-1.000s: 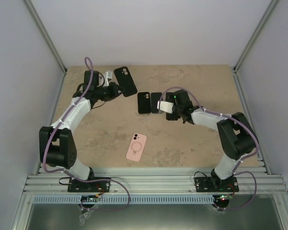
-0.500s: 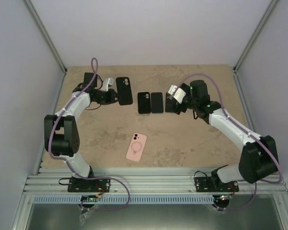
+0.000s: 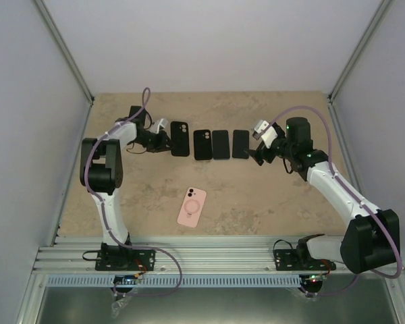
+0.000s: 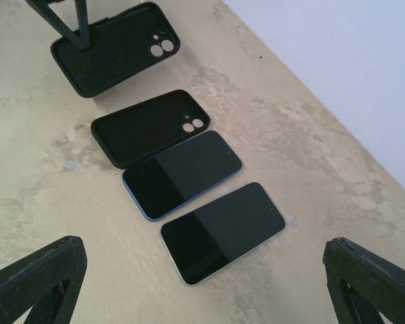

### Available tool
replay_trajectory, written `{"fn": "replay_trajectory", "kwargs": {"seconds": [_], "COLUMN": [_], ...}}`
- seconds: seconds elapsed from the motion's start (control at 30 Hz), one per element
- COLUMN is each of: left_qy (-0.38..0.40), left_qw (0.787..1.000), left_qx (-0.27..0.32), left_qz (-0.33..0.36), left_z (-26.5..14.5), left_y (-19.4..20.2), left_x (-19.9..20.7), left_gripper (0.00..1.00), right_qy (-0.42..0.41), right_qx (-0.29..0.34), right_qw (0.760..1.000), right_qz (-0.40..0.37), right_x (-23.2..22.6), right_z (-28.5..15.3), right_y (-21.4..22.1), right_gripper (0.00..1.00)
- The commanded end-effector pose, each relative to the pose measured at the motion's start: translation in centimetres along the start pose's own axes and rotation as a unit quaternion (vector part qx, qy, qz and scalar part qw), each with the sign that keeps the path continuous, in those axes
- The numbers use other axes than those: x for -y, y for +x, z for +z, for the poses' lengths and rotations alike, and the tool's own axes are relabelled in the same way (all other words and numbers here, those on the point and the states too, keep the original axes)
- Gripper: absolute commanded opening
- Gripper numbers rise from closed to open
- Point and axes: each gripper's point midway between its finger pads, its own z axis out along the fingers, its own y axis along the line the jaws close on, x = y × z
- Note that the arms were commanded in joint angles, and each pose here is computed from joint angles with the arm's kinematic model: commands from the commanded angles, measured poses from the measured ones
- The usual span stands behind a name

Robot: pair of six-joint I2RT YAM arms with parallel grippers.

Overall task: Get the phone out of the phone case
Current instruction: Place the phone case at the center of the board.

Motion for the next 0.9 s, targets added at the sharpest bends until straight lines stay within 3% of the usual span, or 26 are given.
{"fn": "replay_trajectory", "kwargs": {"seconds": [0.0,0.73,0.77,0.87], "left_qy": [0.024,0.029,0.023,0.005], "left_qw": [0.999,0.997,0.996,0.996], "left_qx": [-0.025,-0.063,-0.064,-0.064], "left_qz": [-0.008,-0.041,-0.052,-0.054], "left_z": [0.8,4.0,4.0,4.1], "left_y": [0.4,1.1,1.0,0.8], "left_x": [-0.1,-2.9,-3.1,-3.7], "left_gripper": [0.00,0.00,0.01,0.18], "right_qy": [-0.013,-0.035,-0.034,-0.033], "right_qx": [0.023,0.025,0.025,0.025], "right_qw": [0.999,0.998,0.998,0.998], "right_qz": [0.018,0.036,0.036,0.036], "right_x": [-0.3,-0.8,-0.8,-0.9], "right_z": [-0.7,-0.2,-0.2,-0.3], "right_y": [-0.5,0.2,0.2,0.2], "right_gripper": [0.98,0.98,0.98,0.98]}}
